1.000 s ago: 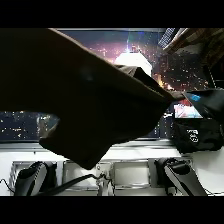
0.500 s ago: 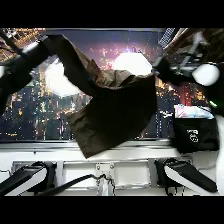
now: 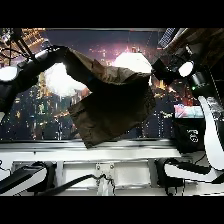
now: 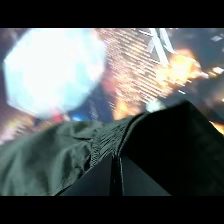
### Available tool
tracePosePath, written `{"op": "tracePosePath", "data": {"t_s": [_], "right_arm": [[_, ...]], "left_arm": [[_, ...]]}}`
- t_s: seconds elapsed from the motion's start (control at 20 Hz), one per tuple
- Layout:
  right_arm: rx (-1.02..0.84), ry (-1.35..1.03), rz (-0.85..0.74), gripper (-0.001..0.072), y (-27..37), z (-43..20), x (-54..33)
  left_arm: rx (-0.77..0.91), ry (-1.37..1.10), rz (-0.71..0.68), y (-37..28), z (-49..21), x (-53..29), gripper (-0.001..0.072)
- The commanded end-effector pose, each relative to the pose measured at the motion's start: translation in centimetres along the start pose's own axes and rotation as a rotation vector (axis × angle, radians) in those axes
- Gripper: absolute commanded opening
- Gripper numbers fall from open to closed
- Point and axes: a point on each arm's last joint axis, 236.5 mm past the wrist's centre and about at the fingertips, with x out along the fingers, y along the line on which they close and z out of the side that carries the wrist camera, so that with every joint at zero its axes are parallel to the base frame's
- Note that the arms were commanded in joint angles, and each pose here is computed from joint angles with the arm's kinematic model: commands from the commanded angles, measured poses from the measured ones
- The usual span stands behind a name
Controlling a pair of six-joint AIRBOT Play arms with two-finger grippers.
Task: Fold the clothes and pants, and hang the long-sleeved shirts on hangers.
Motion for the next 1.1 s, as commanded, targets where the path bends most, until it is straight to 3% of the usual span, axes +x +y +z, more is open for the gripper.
{"op": "tracePosePath", "data": {"t_s": [0.0, 0.35, 0.55, 0.75, 1.05], "right_arm": [[-0.08, 0.108, -0.074, 0.002, -3.0, -1.5, -1.7], [-0.216, 0.253, -0.193, 0.002, -7.8, -3.3, -3.8], [-0.243, 0.331, -0.23, 0.002, -9.5, -5.3, -3.6], [-0.272, 0.378, -0.322, 0.002, -12.5, -6.4, -3.6], [-0.316, 0.382, -0.335, 0.002, -13.4, -6.6, -3.2]], "left_arm": [[-0.009, 0.077, -0.046, -2.3, -2.1, -2.2, -0.0005], [-0.122, 0.253, -0.11, -6.6, -11.1, -10.7, -0.0005], [-0.188, 0.375, -0.037, -5.3, -17.5, -13.8, -0.0005], [-0.24, 0.435, -0.03, -5.1, -21.5, -15.6, -0.0005], [-0.291, 0.62, -0.046, -5.0, -27.8, -17.8, -0.0004]]}}
